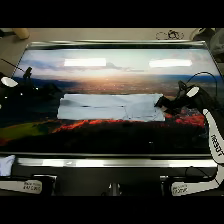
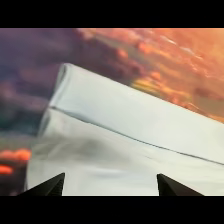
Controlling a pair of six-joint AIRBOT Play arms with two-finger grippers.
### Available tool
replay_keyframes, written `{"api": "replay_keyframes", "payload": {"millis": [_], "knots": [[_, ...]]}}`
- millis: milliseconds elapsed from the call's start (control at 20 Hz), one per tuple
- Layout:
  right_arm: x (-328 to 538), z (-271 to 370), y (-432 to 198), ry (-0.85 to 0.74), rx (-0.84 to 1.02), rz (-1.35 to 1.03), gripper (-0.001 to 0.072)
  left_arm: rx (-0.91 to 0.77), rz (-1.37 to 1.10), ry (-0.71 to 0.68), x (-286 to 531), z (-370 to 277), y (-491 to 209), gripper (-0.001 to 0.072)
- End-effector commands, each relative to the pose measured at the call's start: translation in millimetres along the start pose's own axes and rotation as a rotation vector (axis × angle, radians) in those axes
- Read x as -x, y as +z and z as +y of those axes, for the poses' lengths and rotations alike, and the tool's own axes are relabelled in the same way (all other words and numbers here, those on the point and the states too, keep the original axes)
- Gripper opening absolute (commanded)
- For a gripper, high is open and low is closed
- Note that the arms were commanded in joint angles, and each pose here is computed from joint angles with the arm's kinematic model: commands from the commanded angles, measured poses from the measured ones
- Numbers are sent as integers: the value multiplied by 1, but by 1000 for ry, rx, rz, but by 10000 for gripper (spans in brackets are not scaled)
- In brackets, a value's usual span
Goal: Fold the shirts.
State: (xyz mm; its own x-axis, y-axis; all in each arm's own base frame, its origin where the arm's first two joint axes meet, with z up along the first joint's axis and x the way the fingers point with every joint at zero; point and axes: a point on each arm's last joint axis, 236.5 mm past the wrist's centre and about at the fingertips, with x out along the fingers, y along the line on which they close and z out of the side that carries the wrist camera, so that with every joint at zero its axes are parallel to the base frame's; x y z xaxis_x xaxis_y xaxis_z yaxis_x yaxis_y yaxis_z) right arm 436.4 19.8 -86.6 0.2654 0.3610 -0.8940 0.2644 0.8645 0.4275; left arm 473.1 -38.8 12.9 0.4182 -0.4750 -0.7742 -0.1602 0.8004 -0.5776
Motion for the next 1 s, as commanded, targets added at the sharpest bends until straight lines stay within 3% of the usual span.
{"api": "replay_keyframes", "payload": {"millis": [0,100,150,200,250,300,350,400,700,950], "knots": [[-22,21,-11,111,-31,63,710,-101,-26,-41,29,-45,-7,665],[-36,31,-12,114,-87,63,668,-158,-33,-64,35,-72,-16,665],[-38,36,-14,115,-99,66,533,-184,-23,-75,34,-84,-23,663],[-37,40,-13,129,-104,67,218,-209,-4,-86,27,-96,-31,661],[-31,47,-13,153,-114,76,22,-231,8,-95,18,-107,-39,622],[-18,58,-10,180,-93,77,17,-253,13,-103,6,-118,-45,417],[0,71,-6,201,-41,68,17,-273,12,-113,-12,-130,-53,112],[26,88,-1,224,14,42,16,-289,9,-124,-32,-143,-63,28],[167,158,-20,319,134,-98,17,-4,223,-338,-176,-236,-190,28],[214,173,-51,335,190,-125,18,170,353,-499,-217,-287,-273,28]]}}
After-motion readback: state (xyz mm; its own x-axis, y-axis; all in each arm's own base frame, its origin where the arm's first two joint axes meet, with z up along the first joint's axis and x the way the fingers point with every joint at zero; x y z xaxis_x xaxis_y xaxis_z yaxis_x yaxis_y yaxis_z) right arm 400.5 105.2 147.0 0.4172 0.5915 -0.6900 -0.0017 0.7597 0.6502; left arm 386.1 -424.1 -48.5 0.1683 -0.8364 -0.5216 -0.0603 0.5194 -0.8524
